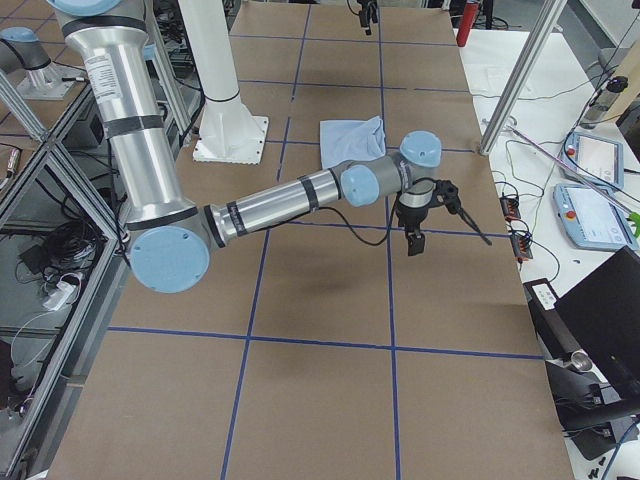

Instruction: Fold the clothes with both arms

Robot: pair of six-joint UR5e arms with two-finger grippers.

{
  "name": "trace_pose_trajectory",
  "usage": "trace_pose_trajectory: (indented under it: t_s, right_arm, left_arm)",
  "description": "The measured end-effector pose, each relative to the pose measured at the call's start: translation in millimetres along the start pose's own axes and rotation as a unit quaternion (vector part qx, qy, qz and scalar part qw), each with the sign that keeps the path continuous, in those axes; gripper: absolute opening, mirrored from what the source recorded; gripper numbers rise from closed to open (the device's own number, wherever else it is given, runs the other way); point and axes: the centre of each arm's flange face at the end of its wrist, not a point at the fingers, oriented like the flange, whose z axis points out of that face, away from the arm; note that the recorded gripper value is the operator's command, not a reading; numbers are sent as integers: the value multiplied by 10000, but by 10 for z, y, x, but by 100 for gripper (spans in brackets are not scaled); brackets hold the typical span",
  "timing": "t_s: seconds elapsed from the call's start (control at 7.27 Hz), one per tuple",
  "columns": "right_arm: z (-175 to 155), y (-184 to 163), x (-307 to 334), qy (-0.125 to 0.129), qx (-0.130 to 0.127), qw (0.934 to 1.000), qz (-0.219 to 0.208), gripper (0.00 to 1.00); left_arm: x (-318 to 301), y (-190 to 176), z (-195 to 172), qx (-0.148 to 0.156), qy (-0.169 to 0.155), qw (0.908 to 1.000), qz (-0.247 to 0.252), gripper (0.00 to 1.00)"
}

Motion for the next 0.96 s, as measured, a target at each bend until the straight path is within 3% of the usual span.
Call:
trace_pose_trajectory:
  t_s: [0.28,0.55,0.69,0.96]
  right_arm:
    - [95,970,820,9,-253,9982,545,100]
    - [173,1865,1077,42,-515,9943,931,100]
    - [147,2163,1095,66,-581,9929,1038,100]
    - [119,2383,1089,49,-628,9911,1174,100]
  left_arm:
    - [-1031,497,-306,-235,-31,9996,-158,100]
    - [-1700,1128,-240,-657,-87,9956,-669,100]
    - [-2001,1370,-216,-794,-135,9944,-686,100]
    - [-2536,1744,-78,-1118,-115,9916,-635,100]
